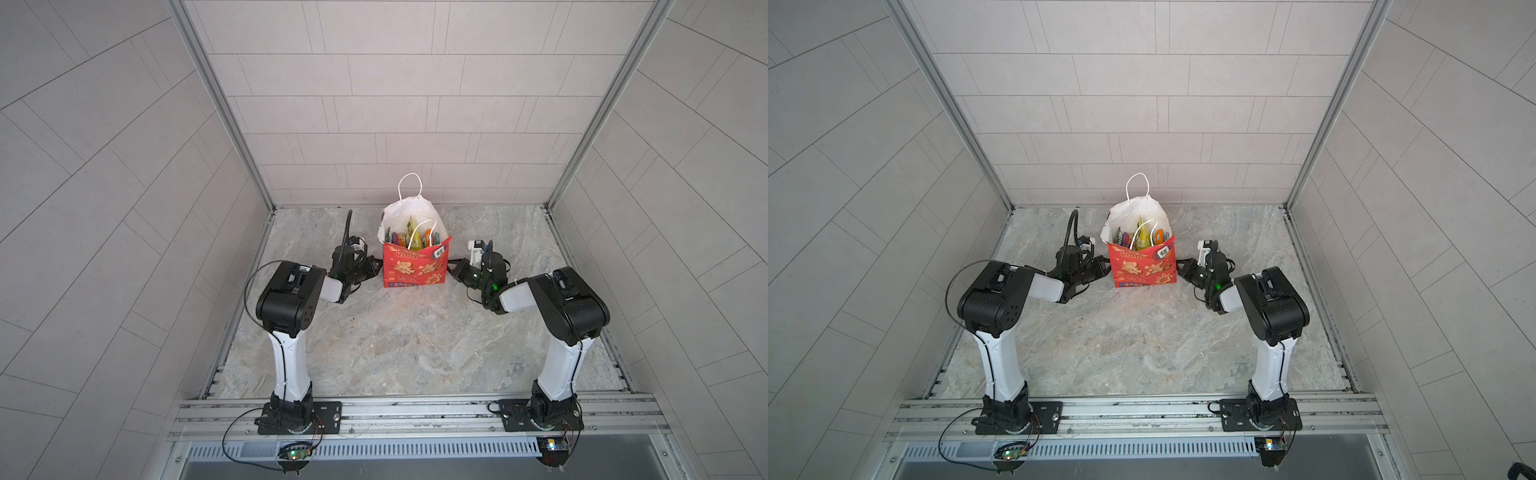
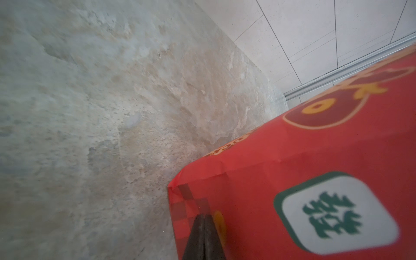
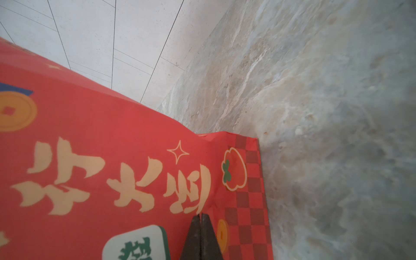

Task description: Take the snacks out of the paper bag

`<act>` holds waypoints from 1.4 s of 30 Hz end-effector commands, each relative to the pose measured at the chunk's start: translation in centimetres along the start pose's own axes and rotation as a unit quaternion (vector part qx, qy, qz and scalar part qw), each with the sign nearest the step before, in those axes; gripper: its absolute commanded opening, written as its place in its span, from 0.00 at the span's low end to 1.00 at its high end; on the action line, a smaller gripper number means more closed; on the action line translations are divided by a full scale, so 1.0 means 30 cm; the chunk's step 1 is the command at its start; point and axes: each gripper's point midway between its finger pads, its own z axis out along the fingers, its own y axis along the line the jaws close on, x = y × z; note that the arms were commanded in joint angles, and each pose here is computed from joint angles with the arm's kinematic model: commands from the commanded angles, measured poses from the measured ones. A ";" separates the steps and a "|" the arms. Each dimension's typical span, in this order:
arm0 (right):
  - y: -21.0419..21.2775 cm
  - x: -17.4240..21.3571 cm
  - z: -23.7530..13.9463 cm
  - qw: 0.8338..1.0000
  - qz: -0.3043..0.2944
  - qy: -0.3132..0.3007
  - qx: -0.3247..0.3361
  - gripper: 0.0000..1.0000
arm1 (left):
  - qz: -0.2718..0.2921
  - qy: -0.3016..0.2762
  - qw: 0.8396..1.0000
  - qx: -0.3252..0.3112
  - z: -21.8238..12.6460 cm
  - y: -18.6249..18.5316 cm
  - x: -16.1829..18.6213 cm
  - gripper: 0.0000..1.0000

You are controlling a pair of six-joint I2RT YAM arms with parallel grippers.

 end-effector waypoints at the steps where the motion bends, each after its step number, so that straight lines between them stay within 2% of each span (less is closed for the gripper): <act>1: 0.092 0.010 -0.035 0.999 -0.012 0.000 -0.036 0.00 | 0.040 -0.042 0.998 -0.007 -0.044 -0.038 -0.070 0.00; 5: 0.090 0.023 -0.065 0.999 -0.022 0.005 -0.024 0.00 | 0.042 -0.069 0.996 -0.033 -0.082 -0.031 -0.119 0.00; 9: 0.110 -0.016 -0.095 0.998 -0.056 0.004 0.008 0.00 | 0.065 -0.120 0.989 -0.064 -0.169 -0.081 -0.243 0.01; 12: 0.117 -0.064 -0.146 0.992 -0.101 -0.006 0.071 0.00 | 0.107 -0.173 0.976 -0.082 -0.279 -0.197 -0.393 0.09; 15: 0.158 -0.129 -0.222 0.980 -0.157 -0.033 0.117 0.12 | 0.148 -0.212 0.960 -0.111 -0.399 -0.316 -0.544 0.20; 17: 0.200 -0.170 -0.277 0.971 -0.193 -0.060 0.129 0.20 | 0.208 -0.193 0.954 -0.094 -0.431 -0.429 -0.603 0.34; 20: 0.266 -0.212 -0.357 0.957 -0.235 -0.101 0.136 0.27 | 0.292 -0.119 0.947 -0.057 -0.433 -0.573 -0.628 0.53; 25: 0.365 -0.188 -0.443 0.941 -0.292 -0.131 0.114 0.41 | 0.402 -0.008 0.916 -0.002 -0.397 -0.687 -0.591 0.75; 27: 0.394 -0.155 -0.464 0.933 -0.318 -0.129 0.104 0.47 | 0.439 0.038 0.898 0.004 -0.373 -0.705 -0.558 0.76; 30: 0.418 -0.114 -0.483 0.926 -0.343 -0.124 0.093 0.53 | 0.467 0.079 0.880 0.017 -0.330 -0.721 -0.527 0.79; 34: 0.451 -0.073 -0.499 0.923 -0.359 -0.115 0.073 0.54 | 0.482 0.117 0.868 0.006 -0.260 -0.702 -0.509 0.80; 38: 0.418 -0.018 -0.506 0.922 -0.364 -0.106 0.071 0.54 | 0.497 0.148 0.855 -0.014 -0.197 -0.674 -0.487 0.80; 42: 0.417 -0.003 -0.516 0.923 -0.363 -0.112 0.065 0.54 | 0.499 0.170 0.849 -0.035 -0.140 -0.624 -0.476 0.80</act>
